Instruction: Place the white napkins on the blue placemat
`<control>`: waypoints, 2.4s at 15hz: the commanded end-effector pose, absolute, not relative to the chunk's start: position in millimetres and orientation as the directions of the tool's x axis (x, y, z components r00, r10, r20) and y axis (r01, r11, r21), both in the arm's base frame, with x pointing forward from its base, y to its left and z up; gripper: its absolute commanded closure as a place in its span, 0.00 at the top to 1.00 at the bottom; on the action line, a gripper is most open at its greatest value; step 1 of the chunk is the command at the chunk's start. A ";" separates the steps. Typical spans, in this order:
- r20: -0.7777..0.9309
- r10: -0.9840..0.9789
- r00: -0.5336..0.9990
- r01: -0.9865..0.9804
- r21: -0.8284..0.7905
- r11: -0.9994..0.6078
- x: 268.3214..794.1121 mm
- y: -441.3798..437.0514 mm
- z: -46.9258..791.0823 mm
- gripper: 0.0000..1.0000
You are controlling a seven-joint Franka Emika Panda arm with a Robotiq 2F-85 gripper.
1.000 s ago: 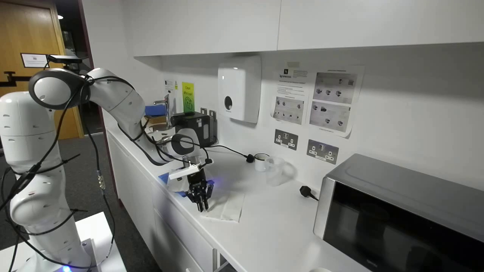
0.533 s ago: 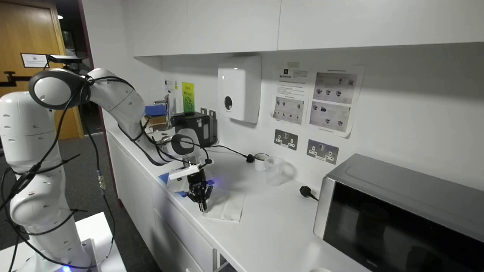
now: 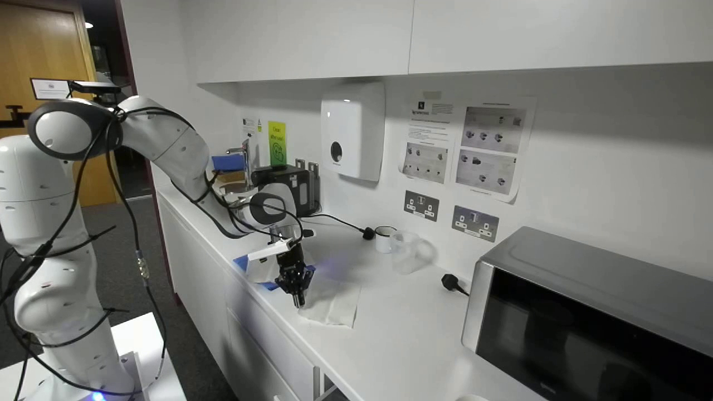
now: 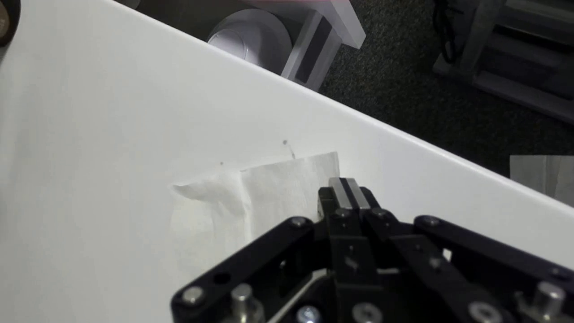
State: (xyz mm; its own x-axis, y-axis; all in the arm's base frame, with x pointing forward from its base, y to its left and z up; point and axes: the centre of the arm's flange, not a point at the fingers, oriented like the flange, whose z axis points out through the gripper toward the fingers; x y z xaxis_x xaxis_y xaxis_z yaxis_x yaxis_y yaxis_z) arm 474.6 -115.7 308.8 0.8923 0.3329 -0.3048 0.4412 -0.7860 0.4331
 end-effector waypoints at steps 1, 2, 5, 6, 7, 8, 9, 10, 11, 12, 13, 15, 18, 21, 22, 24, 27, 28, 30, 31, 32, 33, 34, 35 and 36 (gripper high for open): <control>-0.226 0.260 0.939 0.336 0.432 -0.837 455.4 -122.8 342.6 0.00; -0.204 0.232 0.951 0.300 0.419 -0.857 453.7 -123.3 350.7 0.00; -0.132 0.147 0.980 0.187 0.381 -0.905 449.0 -118.9 374.6 0.00; -0.113 0.120 0.986 0.154 0.373 -0.915 447.7 -115.6 382.4 0.00; -0.095 0.098 0.991 0.127 0.370 -0.920 446.1 -113.0 389.7 0.00; -0.080 0.079 0.994 0.103 0.368 -0.924 444.4 -110.3 397.1 0.00; -0.066 0.063 0.996 0.083 0.366 -0.927 443.5 -108.2 403.8 0.00; -0.055 0.044 0.997 0.061 0.355 -0.933 443.2 -105.1 410.2 0.00; -0.047 0.025 0.999 0.039 0.345 -0.938 442.7 -100.3 415.9 0.00; -0.038 0.006 0.999 0.018 0.331 -0.943 442.4 -94.9 421.4 0.00; -0.034 -0.021 0.999 -0.009 0.316 -0.949 443.5 -86.3 425.8 0.00; -0.032 -0.067 0.997 -0.054 0.305 -0.951 445.4 -64.8 429.4 0.00; -0.034 -0.142 0.989 -0.127 0.290 -0.949 449.6 -33.0 428.8 0.00; -0.022 -0.215 0.976 -0.202 0.256 -0.945 449.0 -7.1 425.8 0.00; -0.017 -0.243 0.970 -0.231 0.245 -0.941 448.8 -0.7 424.7 0.00; -0.010 -0.283 0.959 -0.274 0.222 -0.936 447.2 8.2 423.0 0.00; -0.019 -0.332 0.943 -0.323 0.184 -0.928 445.6 15.9 422.8 0.00; -0.022 -0.345 0.938 -0.336 0.171 -0.926 445.2 17.6 423.0 0.00; -0.043 -0.359 0.932 -0.351 0.138 -0.926 446.2 21.0 425.9 0.00; -0.052 -0.362 0.931 -0.354 0.118 -0.928 446.8 22.5 427.5 0.00; -0.057 -0.379 0.924 -0.372 0.104 -0.922 448.6 24.1 429.7 0.00; -0.062 -0.392 0.918 -0.386 0.090 -0.918 450.4 26.5 432.0 0.00; -0.065 -0.405 0.912 -0.400 0.079 -0.913 453.0 29.8 434.2 0.00; -0.072 -0.415 0.907 -0.410 0.069 -0.909 454.6 32.4 436.2 0.00; -0.076 -0.426 0.901 -0.422 0.066 -0.904 457.0 35.4 438.7 0.00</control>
State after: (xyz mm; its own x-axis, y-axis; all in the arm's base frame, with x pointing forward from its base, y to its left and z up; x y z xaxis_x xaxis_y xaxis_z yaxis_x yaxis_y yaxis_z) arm 451.2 24.4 423.0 0.9239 -0.3791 -0.0524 -0.3741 -0.9235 0.0844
